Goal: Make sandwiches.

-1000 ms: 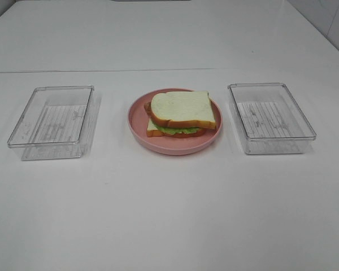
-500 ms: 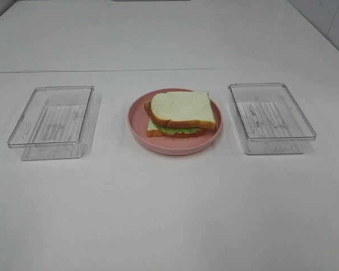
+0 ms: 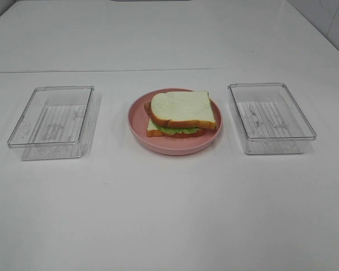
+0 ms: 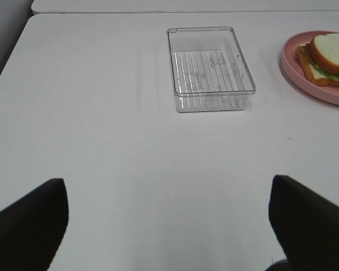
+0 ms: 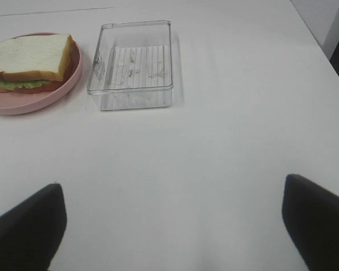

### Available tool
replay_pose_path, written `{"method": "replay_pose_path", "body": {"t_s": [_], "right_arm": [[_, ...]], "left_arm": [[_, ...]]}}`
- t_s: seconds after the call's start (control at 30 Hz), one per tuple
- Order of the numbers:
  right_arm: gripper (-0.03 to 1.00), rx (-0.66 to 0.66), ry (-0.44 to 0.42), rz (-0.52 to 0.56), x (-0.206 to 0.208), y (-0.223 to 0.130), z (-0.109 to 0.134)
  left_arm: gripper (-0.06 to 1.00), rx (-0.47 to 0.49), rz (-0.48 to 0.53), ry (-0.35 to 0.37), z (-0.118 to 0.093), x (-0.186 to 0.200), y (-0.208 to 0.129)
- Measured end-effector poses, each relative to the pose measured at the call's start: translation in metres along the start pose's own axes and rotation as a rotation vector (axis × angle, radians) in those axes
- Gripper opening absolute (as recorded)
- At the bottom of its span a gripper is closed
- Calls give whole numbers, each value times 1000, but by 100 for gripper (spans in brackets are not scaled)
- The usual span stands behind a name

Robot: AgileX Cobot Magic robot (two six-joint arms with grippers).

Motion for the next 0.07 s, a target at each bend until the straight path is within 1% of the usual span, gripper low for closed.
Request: {"method": "replay_pose_path", "body": {"t_s": [0.07], "right_arm": [[98,0,0,0,0,0,0]], "left_arm": [[90,0,0,0,0,0,0]]}}
Point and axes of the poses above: a point on each arm's last joint axis where the gripper is mounted, x pointing back along that axis away from the gripper, z along the wrist's bending axis when the last joint is at zero, y = z × x, the point moved 5 cm from there along -x, pointing out along that axis toward the gripper, and after that the axes turned 4 degrees about -x, right-handed, at the moved point
